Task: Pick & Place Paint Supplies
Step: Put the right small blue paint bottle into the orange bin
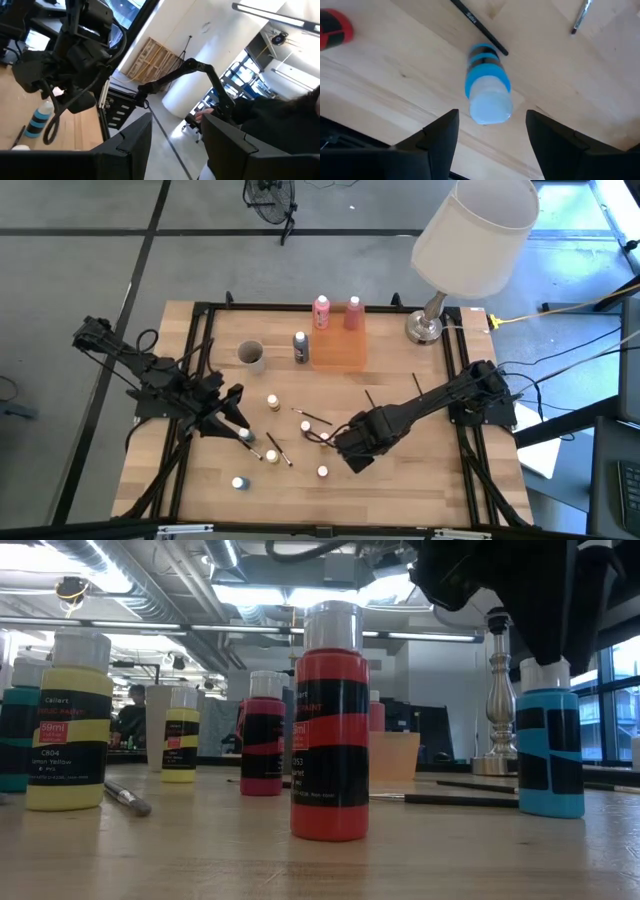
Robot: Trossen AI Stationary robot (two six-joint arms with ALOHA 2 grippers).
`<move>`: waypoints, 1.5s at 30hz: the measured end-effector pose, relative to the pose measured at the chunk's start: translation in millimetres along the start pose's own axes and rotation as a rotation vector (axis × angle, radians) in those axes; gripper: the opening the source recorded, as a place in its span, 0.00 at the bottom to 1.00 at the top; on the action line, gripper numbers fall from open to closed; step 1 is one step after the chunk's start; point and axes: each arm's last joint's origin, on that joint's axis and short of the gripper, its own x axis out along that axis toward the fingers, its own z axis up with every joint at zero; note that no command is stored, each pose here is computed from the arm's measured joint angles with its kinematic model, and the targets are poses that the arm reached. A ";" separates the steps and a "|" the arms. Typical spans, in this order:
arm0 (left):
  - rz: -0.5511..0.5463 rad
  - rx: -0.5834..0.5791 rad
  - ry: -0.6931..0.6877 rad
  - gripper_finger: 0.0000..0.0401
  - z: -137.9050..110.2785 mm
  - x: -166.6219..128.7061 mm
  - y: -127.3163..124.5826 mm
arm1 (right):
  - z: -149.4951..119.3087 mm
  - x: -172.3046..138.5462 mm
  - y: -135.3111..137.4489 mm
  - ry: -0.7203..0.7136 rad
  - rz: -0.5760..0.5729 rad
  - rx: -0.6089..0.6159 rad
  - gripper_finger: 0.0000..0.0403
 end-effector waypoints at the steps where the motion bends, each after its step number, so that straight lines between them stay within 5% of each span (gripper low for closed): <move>1: 0.000 0.007 0.000 0.41 0.0 0.0 0.0 | 0.4 0.0 1.2 -0.006 0.012 -0.009 0.58; 21: 0.004 0.010 -0.002 0.41 0.0 0.0 0.1 | 7.9 -1.1 0.5 -0.031 0.019 -0.042 0.58; 45: 0.004 0.006 -0.002 0.41 0.0 0.0 0.1 | 8.3 18.8 -2.5 0.005 0.034 -0.041 0.40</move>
